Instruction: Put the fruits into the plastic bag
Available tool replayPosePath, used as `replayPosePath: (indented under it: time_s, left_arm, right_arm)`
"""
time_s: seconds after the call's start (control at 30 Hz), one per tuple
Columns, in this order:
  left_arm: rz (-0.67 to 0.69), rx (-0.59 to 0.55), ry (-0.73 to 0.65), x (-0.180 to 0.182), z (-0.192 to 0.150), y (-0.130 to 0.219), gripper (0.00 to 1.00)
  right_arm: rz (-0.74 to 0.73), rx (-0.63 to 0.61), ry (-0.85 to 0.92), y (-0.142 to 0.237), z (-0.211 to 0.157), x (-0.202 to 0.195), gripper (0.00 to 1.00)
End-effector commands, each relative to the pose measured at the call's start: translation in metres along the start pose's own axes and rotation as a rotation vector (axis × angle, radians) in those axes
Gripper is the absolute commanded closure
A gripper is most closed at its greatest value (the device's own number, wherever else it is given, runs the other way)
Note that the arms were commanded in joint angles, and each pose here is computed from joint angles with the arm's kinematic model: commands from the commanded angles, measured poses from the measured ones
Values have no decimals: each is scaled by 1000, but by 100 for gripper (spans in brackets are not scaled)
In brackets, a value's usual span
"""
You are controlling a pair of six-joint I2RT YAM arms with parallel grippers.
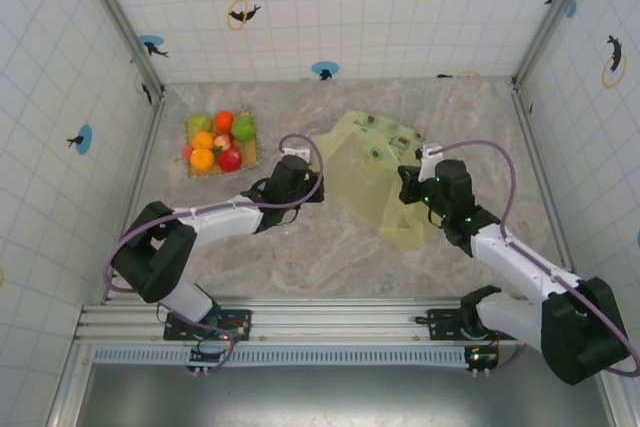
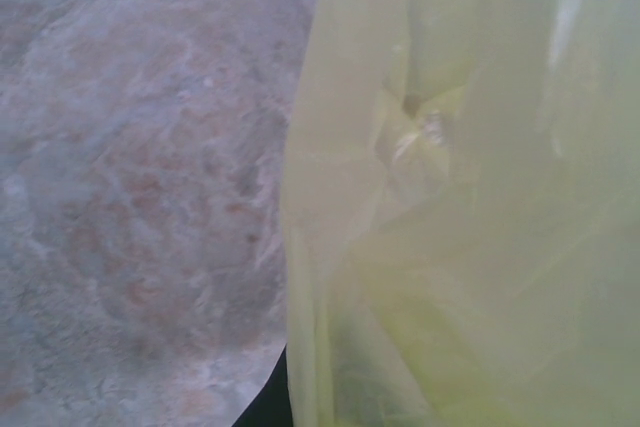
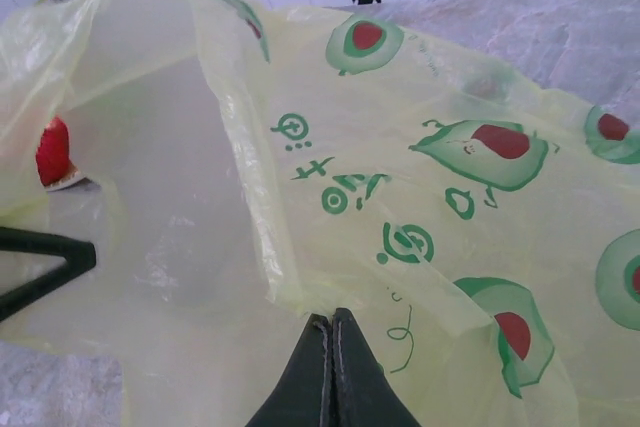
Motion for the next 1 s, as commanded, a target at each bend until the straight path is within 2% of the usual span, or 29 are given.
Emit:
replayPosePath:
  time_s: [0.0,0.17,0.33,0.4,0.43,0.6,0.67,0.9,0.97]
  left_arm:
    - [72,28,-35,17,-13,-4,98]
    - [111,47,-49,27,-25,-3,100]
    - [122,49,-64,31,-31,0,100]
    - [105,38,-69,29,-31,2,96]
    - [91,28,-71,26,-28,3,93]
    - [-9,-13,-113,8,-17,13,50]
    - [-44,-35,-132,1,-11,21,37]
    - [-23,-179,-217,-5,13,68,13]
    - [-9,-217,-261,-10,22,82,9]
  right_arm:
    - [-74,-6,41,5,12,-9,100]
    - [-342,-26,114,17,31,-44,100]
    - [-388,-88,181,28,58,-42,100]
    - [-368,-99,197,30,64,-36,100]
    - [-352,-98,203,30,65,-33,100]
    - [-168,-49,183,21,55,-5,100]
    - [-121,-16,157,17,49,2,100]
    - [-69,45,119,12,39,9,100]
    - [-60,61,116,11,37,10,100]
Point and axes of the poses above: each hand's point on the last joint's axis, 136 mm out from that joint toward the fingers, its own y axis back along the fingers, its own x axis along the line the jaws close on, z = x × y, the point moved 1 cm from there along y, back along the fingers, and after that the axes turned 11 degrees about -y, right-handed, at the moved point
